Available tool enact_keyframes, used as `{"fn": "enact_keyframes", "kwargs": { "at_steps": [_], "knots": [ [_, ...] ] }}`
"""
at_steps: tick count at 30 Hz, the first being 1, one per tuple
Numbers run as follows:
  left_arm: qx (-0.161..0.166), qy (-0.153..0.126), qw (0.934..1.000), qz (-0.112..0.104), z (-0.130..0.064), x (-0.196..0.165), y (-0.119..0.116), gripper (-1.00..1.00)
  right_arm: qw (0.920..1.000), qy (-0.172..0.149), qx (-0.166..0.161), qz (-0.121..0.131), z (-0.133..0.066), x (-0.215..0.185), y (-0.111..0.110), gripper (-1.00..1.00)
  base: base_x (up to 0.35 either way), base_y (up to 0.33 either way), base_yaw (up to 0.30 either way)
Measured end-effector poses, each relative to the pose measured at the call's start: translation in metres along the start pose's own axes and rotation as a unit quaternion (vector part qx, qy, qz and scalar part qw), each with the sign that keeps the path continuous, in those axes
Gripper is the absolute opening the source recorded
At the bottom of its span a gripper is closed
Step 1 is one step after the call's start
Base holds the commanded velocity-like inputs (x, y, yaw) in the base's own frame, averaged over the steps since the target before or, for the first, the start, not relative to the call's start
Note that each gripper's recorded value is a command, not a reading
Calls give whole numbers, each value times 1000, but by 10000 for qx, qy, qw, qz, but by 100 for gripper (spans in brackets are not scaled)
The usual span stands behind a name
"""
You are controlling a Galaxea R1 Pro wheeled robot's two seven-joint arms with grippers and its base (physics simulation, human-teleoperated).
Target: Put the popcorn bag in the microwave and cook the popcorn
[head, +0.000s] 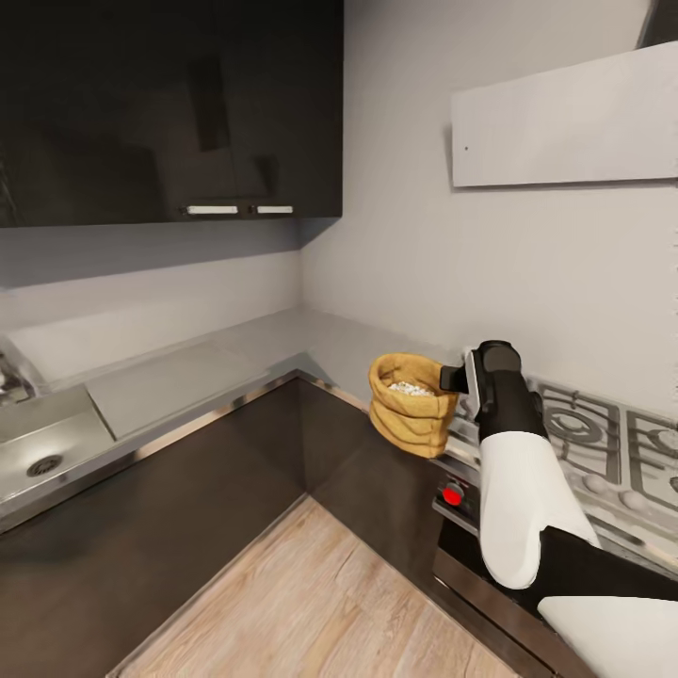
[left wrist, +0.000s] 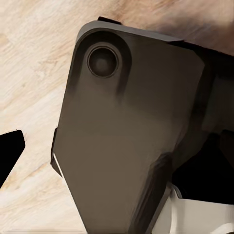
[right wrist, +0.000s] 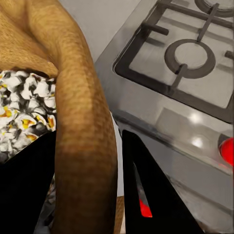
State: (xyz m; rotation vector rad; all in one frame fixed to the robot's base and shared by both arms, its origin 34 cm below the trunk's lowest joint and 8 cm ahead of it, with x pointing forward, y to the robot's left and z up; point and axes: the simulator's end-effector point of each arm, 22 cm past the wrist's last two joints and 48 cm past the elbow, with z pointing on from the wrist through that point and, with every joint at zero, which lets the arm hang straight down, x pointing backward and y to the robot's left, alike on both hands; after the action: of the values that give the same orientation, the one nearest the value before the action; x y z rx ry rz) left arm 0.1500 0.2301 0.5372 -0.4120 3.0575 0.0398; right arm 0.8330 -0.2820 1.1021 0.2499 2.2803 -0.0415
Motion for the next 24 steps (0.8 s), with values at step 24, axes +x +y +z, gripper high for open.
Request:
{"fn": "enact_keyframes", "kwargs": {
  "at_steps": [24],
  "knots": [
    [13,-65,10000,7,0,-5,0,100,10000,-4,64,2,-4,4,-6,-100,-221,79,-205]
  ]
}}
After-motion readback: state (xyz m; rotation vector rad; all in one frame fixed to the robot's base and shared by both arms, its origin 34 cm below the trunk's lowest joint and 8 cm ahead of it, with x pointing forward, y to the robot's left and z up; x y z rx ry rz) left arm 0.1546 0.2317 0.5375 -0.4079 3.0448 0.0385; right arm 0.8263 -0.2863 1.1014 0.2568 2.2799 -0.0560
